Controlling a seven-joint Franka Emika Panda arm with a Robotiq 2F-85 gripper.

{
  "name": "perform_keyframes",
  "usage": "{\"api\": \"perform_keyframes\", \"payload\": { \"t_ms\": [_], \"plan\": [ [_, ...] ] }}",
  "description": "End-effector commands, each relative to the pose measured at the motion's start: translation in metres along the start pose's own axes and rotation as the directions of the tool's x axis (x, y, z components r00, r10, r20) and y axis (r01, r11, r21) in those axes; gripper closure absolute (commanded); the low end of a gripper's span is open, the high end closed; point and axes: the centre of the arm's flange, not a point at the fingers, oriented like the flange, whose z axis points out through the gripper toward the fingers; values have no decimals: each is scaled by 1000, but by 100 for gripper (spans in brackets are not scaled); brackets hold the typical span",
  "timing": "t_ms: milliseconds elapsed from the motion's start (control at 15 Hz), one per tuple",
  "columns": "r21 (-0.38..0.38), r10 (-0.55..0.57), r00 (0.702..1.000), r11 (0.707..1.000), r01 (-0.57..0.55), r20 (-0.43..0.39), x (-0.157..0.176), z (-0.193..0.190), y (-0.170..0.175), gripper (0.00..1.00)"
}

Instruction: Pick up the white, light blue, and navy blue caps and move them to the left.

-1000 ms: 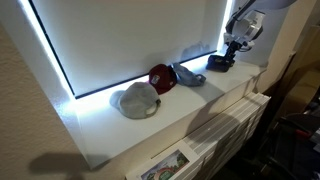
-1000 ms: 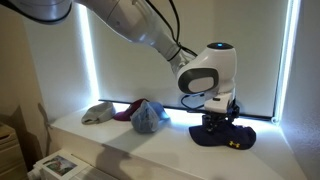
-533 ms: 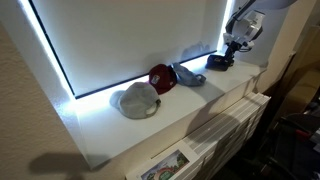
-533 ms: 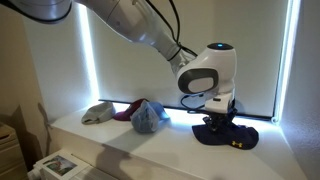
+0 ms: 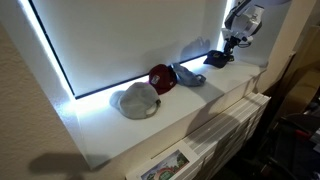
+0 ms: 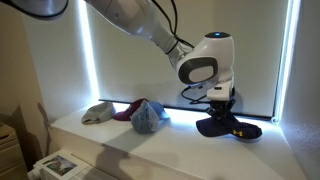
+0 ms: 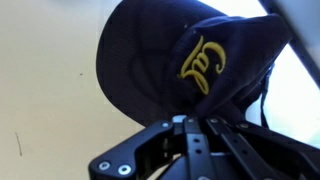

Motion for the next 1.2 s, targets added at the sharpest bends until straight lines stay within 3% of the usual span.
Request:
{"api": "perform_keyframes", "payload": {
  "t_ms": [0, 267, 400, 533, 800, 1133],
  "plan": [
    [98, -151, 988, 984, 151, -4, -44, -63, -6, 99],
    [168, -369, 927, 912, 374, -60, -138, -122, 1, 99],
    [179, -481, 872, 854, 489, -87, -190, -145, 16, 99],
    [173, -592, 798, 779, 602, -113, -243, -160, 38, 99],
    [143, -786, 605, 589, 796, -129, -348, -179, 100, 99],
    [96, -943, 303, 292, 952, -140, -469, -186, 203, 99]
  ]
}}
